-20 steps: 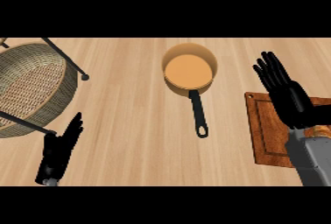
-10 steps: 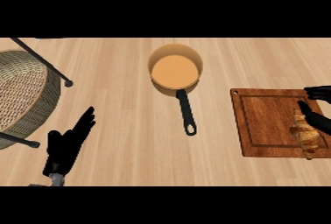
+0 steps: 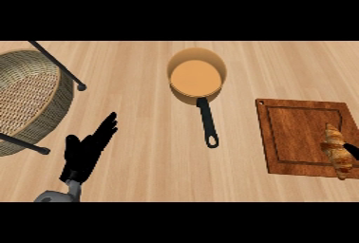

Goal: Pick the croissant from the cutting board and place it in the pot

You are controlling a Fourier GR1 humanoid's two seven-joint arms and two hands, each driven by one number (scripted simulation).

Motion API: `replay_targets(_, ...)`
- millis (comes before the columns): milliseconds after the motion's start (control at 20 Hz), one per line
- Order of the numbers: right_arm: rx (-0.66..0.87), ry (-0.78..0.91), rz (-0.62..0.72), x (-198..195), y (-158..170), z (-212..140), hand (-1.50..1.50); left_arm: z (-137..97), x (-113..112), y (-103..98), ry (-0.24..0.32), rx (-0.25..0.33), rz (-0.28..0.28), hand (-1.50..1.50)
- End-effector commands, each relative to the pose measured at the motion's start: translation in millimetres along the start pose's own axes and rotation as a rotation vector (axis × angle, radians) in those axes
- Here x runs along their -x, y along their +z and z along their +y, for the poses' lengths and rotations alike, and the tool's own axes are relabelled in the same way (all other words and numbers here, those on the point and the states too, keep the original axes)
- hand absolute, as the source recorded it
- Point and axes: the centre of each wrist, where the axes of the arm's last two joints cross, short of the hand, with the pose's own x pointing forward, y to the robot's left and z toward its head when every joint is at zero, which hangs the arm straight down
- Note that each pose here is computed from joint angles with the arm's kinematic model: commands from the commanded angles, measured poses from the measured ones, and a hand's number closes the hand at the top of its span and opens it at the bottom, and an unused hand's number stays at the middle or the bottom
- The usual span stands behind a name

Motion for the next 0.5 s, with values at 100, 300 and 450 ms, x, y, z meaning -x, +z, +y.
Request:
replay_targets(100, -0.146, 0.117, 0.248, -41.4, 5.3, -34.9, -1.50, -0.9, -4.5, -3.6, 0.000, 0.008, 0.006, 0.00)
replay_targets(300, -0.182, 0.057, 0.359, -66.3, -12.8, -34.8, -1.50, -4.7, -9.9, -16.8, -0.009, 0.043, -0.008, 0.00)
replay_targets(450, -0.175, 0.029, 0.449, -66.6, -33.7, -36.2, -1.50, -15.3, -5.0, -8.7, -0.018, 0.046, -0.020, 0.00)
